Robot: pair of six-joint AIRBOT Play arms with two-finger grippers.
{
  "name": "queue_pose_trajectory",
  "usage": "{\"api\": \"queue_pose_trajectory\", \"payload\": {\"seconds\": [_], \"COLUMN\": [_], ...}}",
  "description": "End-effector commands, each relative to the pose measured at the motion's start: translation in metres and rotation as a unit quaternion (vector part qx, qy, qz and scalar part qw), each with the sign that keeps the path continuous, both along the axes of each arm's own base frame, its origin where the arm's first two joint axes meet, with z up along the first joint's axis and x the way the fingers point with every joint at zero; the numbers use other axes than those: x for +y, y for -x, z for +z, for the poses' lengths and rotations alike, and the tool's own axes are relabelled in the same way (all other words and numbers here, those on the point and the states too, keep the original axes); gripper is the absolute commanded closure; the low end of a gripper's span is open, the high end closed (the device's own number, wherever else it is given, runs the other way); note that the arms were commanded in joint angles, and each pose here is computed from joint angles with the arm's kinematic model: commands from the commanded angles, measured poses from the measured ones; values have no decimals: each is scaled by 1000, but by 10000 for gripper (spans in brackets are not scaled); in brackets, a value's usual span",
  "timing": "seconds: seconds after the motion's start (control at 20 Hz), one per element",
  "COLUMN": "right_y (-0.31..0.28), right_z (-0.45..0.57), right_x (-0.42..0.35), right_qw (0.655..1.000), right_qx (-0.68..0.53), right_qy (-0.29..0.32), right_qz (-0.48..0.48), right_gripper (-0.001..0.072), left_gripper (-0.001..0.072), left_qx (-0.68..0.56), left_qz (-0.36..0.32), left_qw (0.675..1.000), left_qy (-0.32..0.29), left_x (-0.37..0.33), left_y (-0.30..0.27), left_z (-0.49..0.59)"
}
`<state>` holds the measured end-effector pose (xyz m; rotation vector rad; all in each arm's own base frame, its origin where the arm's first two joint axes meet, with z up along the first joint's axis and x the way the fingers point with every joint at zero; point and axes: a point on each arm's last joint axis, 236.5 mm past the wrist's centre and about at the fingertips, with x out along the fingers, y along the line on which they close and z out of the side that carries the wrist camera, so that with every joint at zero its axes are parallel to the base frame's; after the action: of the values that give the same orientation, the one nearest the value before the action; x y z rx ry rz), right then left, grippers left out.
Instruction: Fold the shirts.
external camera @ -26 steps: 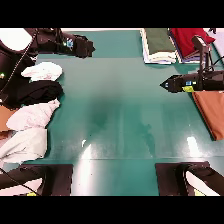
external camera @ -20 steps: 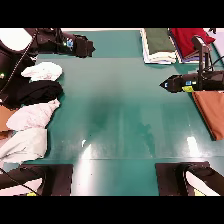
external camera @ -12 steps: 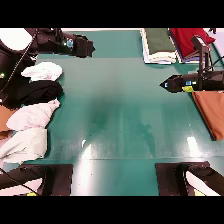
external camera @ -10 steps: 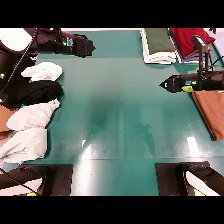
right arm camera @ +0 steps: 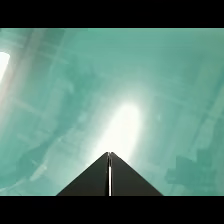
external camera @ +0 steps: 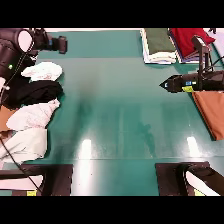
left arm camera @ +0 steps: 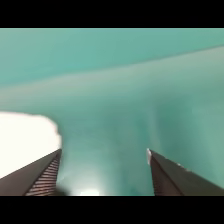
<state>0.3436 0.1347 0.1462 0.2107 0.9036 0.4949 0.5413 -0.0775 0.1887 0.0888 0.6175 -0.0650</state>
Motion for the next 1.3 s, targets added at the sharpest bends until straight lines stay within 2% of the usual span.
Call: {"api": "queue_pose_trajectory", "payload": {"seconds": [0.0, 0.25, 0.55, 0.6, 0.65, 0.7, 0.85, 1.0, 1.15, 1.25], "right_y": [0, 0, 0, -1, -1, -1, -2, -13, -18, -18], "right_z": [0, 0, 0, 0, 0, 1, 10, 61, 132, 176], "right_x": [0, 0, 0, 0, 0, 0, 2, 2, 0, -1], "right_qw": [1000, 1000, 1000, 1000, 1000, 1000, 1000, 997, 988, 977], "right_qx": [0, 0, 0, -1, -1, -1, -10, -72, -157, -211], "right_qy": [0, 0, 0, 0, 0, -1, -5, -9, -11, -18], "right_qz": [0, 0, 0, -1, -1, 0, 1, 0, -4, -9], "right_gripper": [693, 693, 693, 693, 693, 693, 693, 693, 693, 693], "left_gripper": [66, 66, 68, 178, 458, 684, 683, 683, 683, 683], "left_qx": [77, 135, 111, 107, 107, 103, 83, -32, -138, -161], "left_qz": [88, 108, 99, 101, 103, 105, 112, 92, 26, -47], "left_qw": [993, 985, 989, 989, 989, 989, 990, 995, 990, 986], "left_qy": [-6, -8, -6, -4, -4, -3, -3, 0, 2, 11], "left_x": [75, 103, 101, 101, 101, 102, 103, 90, 45, -2], "left_y": [-25, -48, -68, -69, -69, -71, -77, -70, -12, 37], "left_z": [-83, -182, -200, -197, -192, -182, -121, 14, 142, 186]}}
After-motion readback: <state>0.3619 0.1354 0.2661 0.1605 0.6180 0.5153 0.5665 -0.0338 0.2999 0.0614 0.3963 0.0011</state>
